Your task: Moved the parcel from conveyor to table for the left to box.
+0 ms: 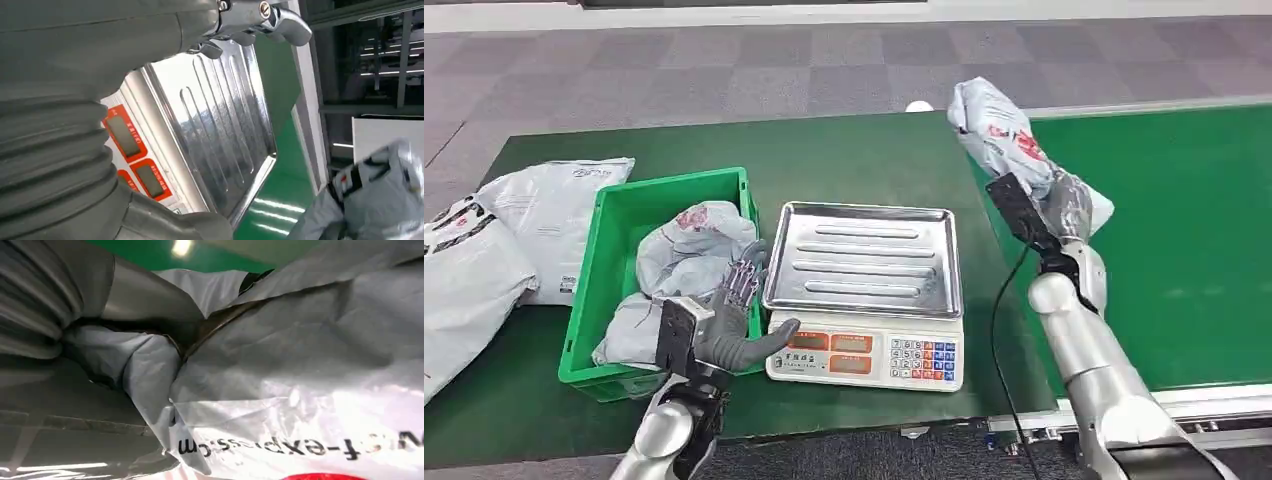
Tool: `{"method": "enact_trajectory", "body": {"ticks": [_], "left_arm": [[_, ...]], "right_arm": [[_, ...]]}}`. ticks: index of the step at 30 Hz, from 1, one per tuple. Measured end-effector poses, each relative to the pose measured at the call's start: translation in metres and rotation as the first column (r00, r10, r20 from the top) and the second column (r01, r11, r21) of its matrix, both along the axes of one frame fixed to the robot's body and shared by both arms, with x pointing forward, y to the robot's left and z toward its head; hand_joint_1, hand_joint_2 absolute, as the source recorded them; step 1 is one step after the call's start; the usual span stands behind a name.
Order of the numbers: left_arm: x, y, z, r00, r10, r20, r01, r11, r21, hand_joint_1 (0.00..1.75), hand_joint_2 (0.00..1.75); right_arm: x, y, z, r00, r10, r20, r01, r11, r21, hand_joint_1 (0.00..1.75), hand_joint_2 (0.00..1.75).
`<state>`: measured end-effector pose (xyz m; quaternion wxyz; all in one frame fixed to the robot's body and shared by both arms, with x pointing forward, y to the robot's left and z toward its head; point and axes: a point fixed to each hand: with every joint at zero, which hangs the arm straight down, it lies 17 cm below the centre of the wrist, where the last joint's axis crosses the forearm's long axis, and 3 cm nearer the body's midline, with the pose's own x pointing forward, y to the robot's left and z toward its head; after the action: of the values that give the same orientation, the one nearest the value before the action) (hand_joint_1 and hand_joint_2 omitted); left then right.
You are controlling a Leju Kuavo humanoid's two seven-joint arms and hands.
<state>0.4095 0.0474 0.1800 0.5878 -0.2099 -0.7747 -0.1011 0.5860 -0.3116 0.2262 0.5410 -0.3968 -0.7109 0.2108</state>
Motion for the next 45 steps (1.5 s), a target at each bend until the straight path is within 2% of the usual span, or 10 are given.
{"method": "enact_trajectory", "body": {"ticks": [3,6,12,19,33,37,40,41,42,45], "left_arm": [[0.001,-0.002,0.002,1.000,-0.002,0.005,0.002,1.000,-0.004,0.00,1.75],[0.001,-0.002,0.004,1.000,-0.002,0.013,0.003,1.000,-0.017,0.00,1.75],[0.005,-0.004,0.009,1.000,-0.002,0.026,0.003,0.999,-0.051,0.00,1.75],[0.011,-0.006,0.012,1.000,-0.001,0.026,0.003,0.998,-0.064,0.00,1.75],[0.014,-0.006,0.010,1.000,0.003,0.018,-0.001,0.998,-0.068,0.00,1.75],[0.015,-0.004,0.011,1.000,0.011,0.015,-0.009,0.996,-0.084,0.00,1.75],[0.015,-0.004,0.011,1.000,0.013,0.013,-0.011,0.996,-0.085,0.00,1.75],[0.015,-0.003,0.011,1.000,0.013,0.013,-0.012,0.996,-0.085,0.00,1.75],[0.015,-0.003,0.010,1.000,0.013,0.012,-0.012,0.996,-0.086,0.00,1.75],[0.014,-0.003,0.009,1.000,0.013,0.008,-0.013,0.996,-0.086,0.00,1.75]], "right_arm": [[0.010,0.042,0.005,0.995,0.093,-0.025,-0.095,0.993,-0.065,1.75,1.75],[0.007,0.078,-0.005,0.983,0.171,-0.069,-0.179,0.976,-0.125,1.75,1.75],[-0.033,0.133,-0.010,0.959,0.263,-0.105,-0.281,0.935,-0.218,1.75,1.75],[-0.045,0.142,0.011,0.950,0.305,-0.068,-0.312,0.920,-0.237,1.75,1.75],[-0.052,0.147,0.017,0.943,0.327,-0.053,-0.330,0.912,-0.244,1.75,1.75],[-0.044,0.152,0.018,0.926,0.366,-0.093,-0.378,0.900,-0.217,1.75,1.75],[-0.044,0.166,0.003,0.878,0.447,-0.170,-0.472,0.870,-0.147,1.75,1.75],[-0.047,0.171,-0.004,0.855,0.479,-0.199,-0.505,0.857,-0.107,0.52,1.75],[-0.051,0.178,-0.012,0.829,0.512,-0.224,-0.537,0.841,-0.066,0.00,1.75],[-0.059,0.188,-0.025,0.796,0.551,-0.252,-0.570,0.821,-0.006,0.00,1.75]]}}
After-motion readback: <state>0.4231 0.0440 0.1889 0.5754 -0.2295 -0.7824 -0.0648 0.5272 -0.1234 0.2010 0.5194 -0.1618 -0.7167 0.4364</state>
